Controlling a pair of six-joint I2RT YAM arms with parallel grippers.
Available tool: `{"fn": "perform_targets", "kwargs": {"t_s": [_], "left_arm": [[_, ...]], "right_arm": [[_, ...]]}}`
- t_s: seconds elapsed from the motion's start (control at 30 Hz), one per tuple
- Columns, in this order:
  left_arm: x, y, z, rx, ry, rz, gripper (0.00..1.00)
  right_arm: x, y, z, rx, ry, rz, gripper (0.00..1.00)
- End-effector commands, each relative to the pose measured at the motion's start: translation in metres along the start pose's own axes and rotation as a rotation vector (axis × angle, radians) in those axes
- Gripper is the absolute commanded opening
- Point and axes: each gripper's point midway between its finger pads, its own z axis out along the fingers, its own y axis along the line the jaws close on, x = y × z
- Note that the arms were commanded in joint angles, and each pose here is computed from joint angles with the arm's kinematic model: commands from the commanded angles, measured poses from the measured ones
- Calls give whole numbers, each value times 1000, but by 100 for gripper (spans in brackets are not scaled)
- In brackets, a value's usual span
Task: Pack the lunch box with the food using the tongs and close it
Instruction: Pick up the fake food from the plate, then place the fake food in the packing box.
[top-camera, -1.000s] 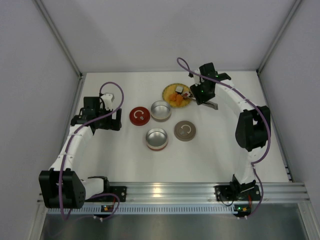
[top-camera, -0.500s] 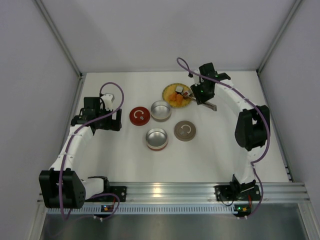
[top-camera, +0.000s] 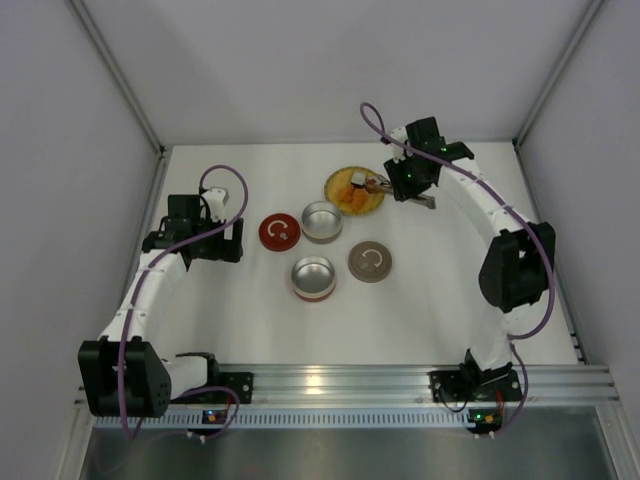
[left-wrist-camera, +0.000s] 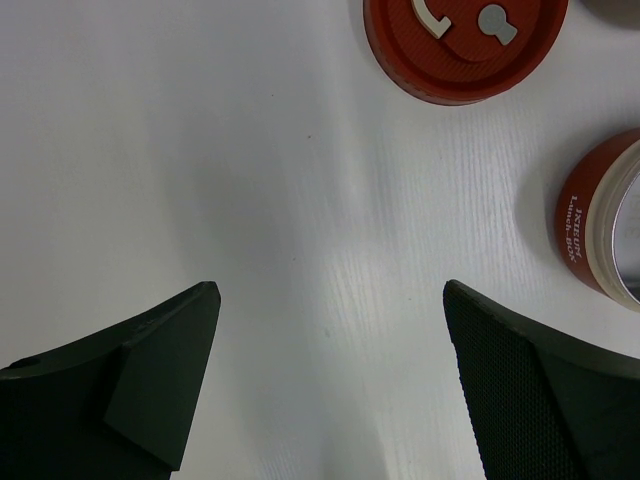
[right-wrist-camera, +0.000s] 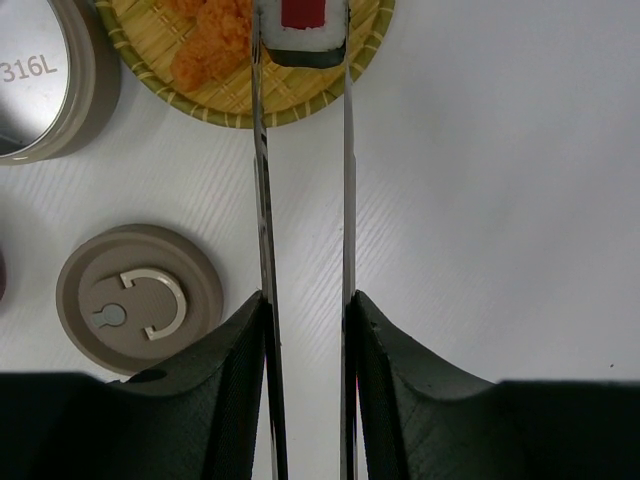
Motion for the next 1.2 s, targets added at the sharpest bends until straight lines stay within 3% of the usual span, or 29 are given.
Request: {"fn": "perform_targets", "kwargs": {"t_s": [0.0, 0.3, 0.63, 1.17], "left_arm": [[-12, 2, -3, -15, -53, 23, 98], [-14, -3, -5, 13, -59, 32, 98], [-13, -7, -8, 37, -54, 42, 98], [-14, -9, -11, 47, -60, 50, 98]], "right_arm": [[-42, -3, -38, 13, -163, -1, 0], [-52, 35, -70, -148, -233, -68, 0], [-42, 95, -78, -297, -202, -188, 0], [50, 165, -125, -537, -116, -452, 0]]}}
